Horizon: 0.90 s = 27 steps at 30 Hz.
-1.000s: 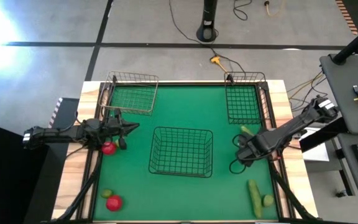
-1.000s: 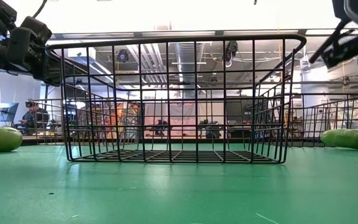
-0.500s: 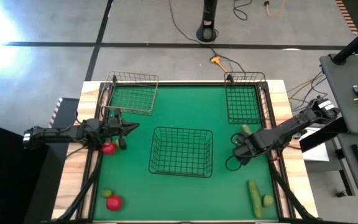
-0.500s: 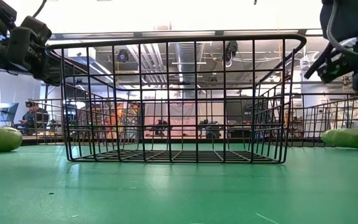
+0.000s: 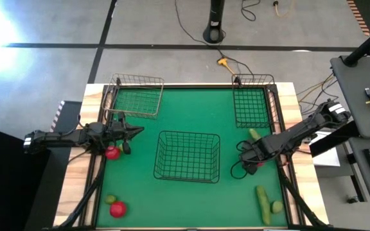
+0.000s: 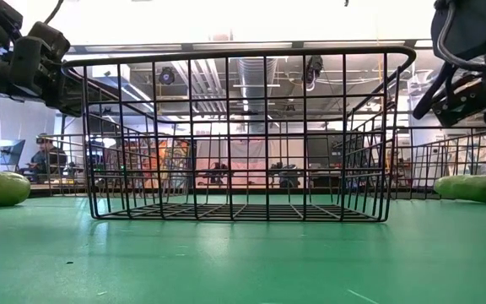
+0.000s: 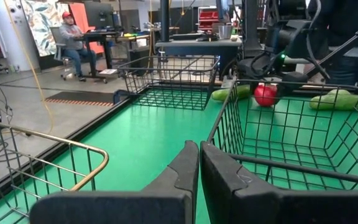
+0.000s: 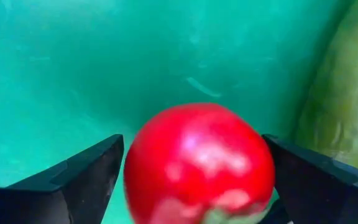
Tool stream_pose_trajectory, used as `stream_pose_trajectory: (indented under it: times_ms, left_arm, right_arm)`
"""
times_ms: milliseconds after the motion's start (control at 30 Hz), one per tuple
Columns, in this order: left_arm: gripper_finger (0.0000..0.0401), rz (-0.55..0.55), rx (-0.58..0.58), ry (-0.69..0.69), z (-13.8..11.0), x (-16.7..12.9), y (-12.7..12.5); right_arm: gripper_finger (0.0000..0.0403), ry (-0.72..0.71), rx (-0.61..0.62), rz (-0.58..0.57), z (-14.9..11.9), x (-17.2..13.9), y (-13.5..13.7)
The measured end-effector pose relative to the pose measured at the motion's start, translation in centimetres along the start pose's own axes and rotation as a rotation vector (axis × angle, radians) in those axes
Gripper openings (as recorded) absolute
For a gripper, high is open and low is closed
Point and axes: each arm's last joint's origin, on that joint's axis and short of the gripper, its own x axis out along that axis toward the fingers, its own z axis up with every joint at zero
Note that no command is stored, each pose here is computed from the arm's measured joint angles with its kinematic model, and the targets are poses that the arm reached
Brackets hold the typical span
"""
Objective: Sort produce into baskets
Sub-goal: Put the right tomato into the top black wire basket
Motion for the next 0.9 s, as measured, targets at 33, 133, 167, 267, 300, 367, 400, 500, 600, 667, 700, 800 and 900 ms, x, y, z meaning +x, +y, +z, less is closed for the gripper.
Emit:
stream_pose_trajectory:
  times_ms: [33, 133, 167, 267, 300, 367, 400, 500, 600, 667, 700, 800, 900]
  left_arm:
    - [0.0000, 0.000, 0.000, -0.001, 0.0, 0.0, 0.0]
    - [0.0000, 0.000, 0.000, 0.000, 0.0, 0.0, 0.0]
    - [0.0000, 0.000, 0.000, 0.000, 0.0, 0.0, 0.0]
    - [0.0000, 0.000, 0.000, -0.001, 0.0, 0.0, 0.0]
    - [0.0000, 0.000, 0.000, 0.000, 0.0, 0.0, 0.0]
    - [0.0000, 0.000, 0.000, 0.000, 0.0, 0.0, 0.0]
    - [0.0000, 0.000, 0.000, 0.000, 0.0, 0.0, 0.0]
    - [0.0000, 0.000, 0.000, 0.000, 0.0, 0.0, 0.0]
    - [0.0000, 0.000, 0.000, -0.001, 0.0, 0.0, 0.0]
    - [0.0000, 0.000, 0.000, -0.001, 0.0, 0.0, 0.0]
    - [0.0000, 0.000, 0.000, 0.000, 0.0, 0.0, 0.0]
    - [0.0000, 0.000, 0.000, -0.001, 0.0, 0.0, 0.0]
    - [0.0000, 0.000, 0.000, -0.001, 0.0, 0.0, 0.0]
  right_arm:
    - [0.0360, 0.004, -0.001, -0.002, 0.0, 0.0, 0.0]
    - [0.0344, 0.008, -0.006, -0.011, 0.0, 0.2, 0.1]
    - [0.0339, 0.011, -0.015, -0.013, 0.0, 0.2, 0.1]
    - [0.0325, 0.029, -0.037, -0.016, 0.1, 0.4, 0.2]
    - [0.0323, 0.030, -0.038, -0.016, 0.1, 0.4, 0.2]
    - [0.0319, 0.030, -0.037, -0.013, 0.0, 0.4, 0.2]
    - [0.0319, 0.030, -0.038, -0.012, 0.0, 0.3, 0.2]
    - [0.0320, 0.025, -0.055, 0.009, 0.2, -0.1, 0.5]
    - [0.0321, 0.010, -0.074, 0.034, 0.4, -0.8, 0.9]
    - [0.0320, 0.003, -0.089, 0.050, 0.5, -1.4, 1.2]
    - [0.0319, -0.002, -0.091, 0.063, 0.6, -1.7, 1.4]
    - [0.0318, -0.001, -0.109, 0.119, 0.9, -3.0, 2.1]
    - [0.0320, -0.022, -0.141, 0.181, 1.2, -5.0, 3.0]
